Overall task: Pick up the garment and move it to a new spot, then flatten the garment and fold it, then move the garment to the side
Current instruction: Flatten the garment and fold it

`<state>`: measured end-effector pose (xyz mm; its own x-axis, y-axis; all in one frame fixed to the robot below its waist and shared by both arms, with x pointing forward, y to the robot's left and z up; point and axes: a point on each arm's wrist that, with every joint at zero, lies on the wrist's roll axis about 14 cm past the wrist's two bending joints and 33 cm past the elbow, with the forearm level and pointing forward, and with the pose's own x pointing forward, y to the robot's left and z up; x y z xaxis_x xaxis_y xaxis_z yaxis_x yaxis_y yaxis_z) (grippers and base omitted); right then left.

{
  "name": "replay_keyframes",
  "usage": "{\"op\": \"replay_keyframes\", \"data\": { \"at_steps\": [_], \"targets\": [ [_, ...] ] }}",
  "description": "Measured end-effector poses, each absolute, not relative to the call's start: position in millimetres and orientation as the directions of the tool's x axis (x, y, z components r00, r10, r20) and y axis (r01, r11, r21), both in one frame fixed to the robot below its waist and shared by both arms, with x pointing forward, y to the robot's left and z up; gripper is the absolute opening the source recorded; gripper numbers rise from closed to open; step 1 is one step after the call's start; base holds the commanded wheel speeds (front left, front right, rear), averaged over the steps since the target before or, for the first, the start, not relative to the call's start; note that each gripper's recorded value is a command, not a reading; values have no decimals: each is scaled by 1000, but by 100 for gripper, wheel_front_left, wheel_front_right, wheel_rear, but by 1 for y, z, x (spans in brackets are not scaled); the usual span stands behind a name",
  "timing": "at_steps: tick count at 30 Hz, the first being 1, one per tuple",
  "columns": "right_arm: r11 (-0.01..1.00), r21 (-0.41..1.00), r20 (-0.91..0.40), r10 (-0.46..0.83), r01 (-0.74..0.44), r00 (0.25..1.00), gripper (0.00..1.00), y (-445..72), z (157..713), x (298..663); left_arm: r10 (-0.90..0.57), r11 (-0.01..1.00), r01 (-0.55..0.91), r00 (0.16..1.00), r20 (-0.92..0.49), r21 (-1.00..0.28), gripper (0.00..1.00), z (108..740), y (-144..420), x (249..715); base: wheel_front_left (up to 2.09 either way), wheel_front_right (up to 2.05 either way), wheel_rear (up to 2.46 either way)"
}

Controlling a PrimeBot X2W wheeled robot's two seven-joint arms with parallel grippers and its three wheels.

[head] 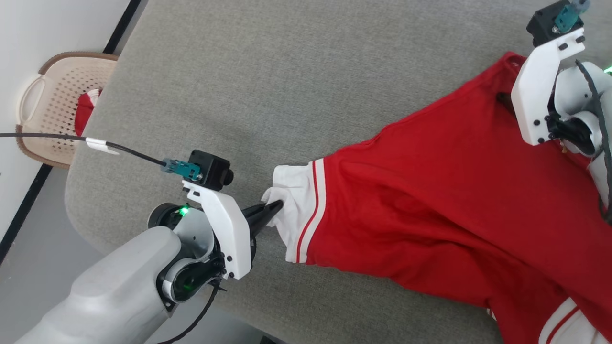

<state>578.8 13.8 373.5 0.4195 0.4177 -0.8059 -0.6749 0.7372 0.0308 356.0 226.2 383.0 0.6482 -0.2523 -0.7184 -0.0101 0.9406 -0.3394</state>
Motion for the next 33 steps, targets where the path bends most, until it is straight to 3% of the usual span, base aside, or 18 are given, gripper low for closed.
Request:
{"op": "replay_keyframes", "data": {
  "at_steps": [6, 7, 8, 16, 23, 33],
  "targets": [
    [740, 75, -863, 384, -668, 328, 100, 14, 361, 573, -244, 941, -25, 642, -727, -338, 0, 377, 231, 354, 0, 0, 0],
    [743, 81, -866, 382, -665, 321, 42, 13, 361, 573, -245, 941, -24, 642, -726, -339, 0, 377, 231, 355, 0, 0, 0],
    [745, 87, -867, 383, -662, 318, 0, 13, 362, 573, -244, 941, -25, 641, -728, -338, 0, 377, 232, 356, 0, 0, 0],
    [743, 69, -840, 403, -666, 363, 0, 1, 386, 575, -230, 958, 22, 657, -718, -286, 0, 397, 250, 382, 0, 0, 0],
    [774, -60, -735, 393, -630, 553, 0, -43, 450, 601, -178, 983, 95, 705, -687, -157, 0, 448, 273, 428, 0, 0, 0],
    [836, -143, -580, 363, -530, 729, 0, -94, 529, 607, -159, 980, 199, 803, -575, 6, 0, 540, 264, 503, 0, 0, 0]
  ]
}}
